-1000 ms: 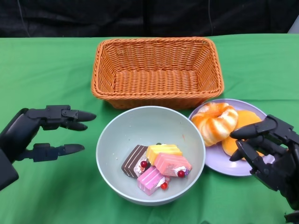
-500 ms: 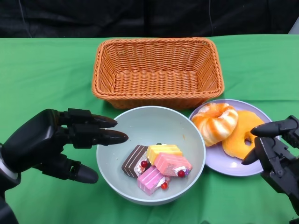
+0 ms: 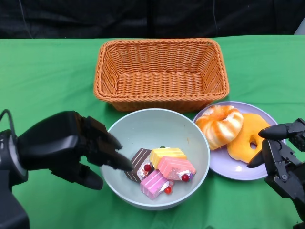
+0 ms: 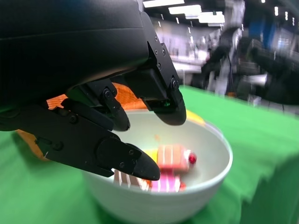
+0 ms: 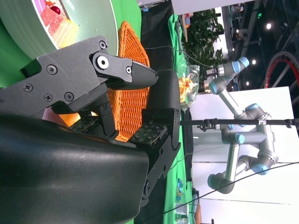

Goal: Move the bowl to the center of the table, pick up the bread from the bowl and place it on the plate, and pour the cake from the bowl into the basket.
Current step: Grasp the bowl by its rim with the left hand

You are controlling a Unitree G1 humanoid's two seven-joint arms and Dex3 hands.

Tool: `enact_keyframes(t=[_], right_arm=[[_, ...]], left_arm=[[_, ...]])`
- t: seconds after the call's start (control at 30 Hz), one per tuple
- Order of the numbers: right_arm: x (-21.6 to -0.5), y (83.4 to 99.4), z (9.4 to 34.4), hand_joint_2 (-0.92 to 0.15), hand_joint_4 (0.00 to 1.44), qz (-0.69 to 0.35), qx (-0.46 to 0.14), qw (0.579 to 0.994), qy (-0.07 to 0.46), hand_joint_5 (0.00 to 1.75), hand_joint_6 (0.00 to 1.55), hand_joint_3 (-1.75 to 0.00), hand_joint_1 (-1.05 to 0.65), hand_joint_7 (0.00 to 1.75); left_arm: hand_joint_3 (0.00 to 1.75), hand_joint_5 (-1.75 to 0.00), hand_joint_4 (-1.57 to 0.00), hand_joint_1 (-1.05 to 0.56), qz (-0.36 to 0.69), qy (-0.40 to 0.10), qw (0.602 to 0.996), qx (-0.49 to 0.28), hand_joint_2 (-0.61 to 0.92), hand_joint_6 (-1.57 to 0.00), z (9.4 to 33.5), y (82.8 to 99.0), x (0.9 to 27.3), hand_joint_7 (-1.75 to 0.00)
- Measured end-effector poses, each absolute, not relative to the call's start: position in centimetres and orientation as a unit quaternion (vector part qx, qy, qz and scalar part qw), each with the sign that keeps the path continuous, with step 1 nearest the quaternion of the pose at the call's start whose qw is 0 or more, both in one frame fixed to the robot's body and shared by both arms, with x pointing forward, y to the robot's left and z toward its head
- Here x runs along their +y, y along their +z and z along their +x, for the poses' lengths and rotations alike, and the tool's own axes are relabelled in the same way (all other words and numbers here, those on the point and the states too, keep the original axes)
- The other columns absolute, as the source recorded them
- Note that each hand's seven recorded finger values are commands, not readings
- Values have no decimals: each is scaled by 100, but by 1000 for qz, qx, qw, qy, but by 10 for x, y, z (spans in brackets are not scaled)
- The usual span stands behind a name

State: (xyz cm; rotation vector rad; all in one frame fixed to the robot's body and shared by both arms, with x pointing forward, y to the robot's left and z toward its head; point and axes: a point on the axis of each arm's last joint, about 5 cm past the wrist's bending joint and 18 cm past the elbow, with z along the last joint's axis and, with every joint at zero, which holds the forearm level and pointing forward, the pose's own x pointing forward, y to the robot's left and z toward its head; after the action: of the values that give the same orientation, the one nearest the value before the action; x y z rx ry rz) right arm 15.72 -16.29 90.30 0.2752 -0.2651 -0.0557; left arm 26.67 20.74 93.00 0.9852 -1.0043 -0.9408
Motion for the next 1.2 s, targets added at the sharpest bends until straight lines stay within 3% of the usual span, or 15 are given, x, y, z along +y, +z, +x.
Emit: enact_keyframes(t=[0.5, 0.8, 1.2], right_arm=[[-159, 903, 157, -71, 69, 138, -129, 981, -34, 156, 71, -79, -15, 121], [-159, 903, 157, -71, 69, 137, -133, 981, -33, 157, 71, -75, -16, 121], [-161, 903, 157, -71, 68, 136, -136, 981, -33, 158, 71, -77, -15, 120]], left_arm=[[0, -2, -103, -36, 521, -414, 564, -490, 73, -98, 282, 907, 197, 0], [1, 0, -102, -32, 539, -417, 549, -484, 77, -96, 280, 892, 195, 0], [1, -2, -106, -31, 500, -444, 562, -487, 83, -104, 274, 875, 179, -2]])
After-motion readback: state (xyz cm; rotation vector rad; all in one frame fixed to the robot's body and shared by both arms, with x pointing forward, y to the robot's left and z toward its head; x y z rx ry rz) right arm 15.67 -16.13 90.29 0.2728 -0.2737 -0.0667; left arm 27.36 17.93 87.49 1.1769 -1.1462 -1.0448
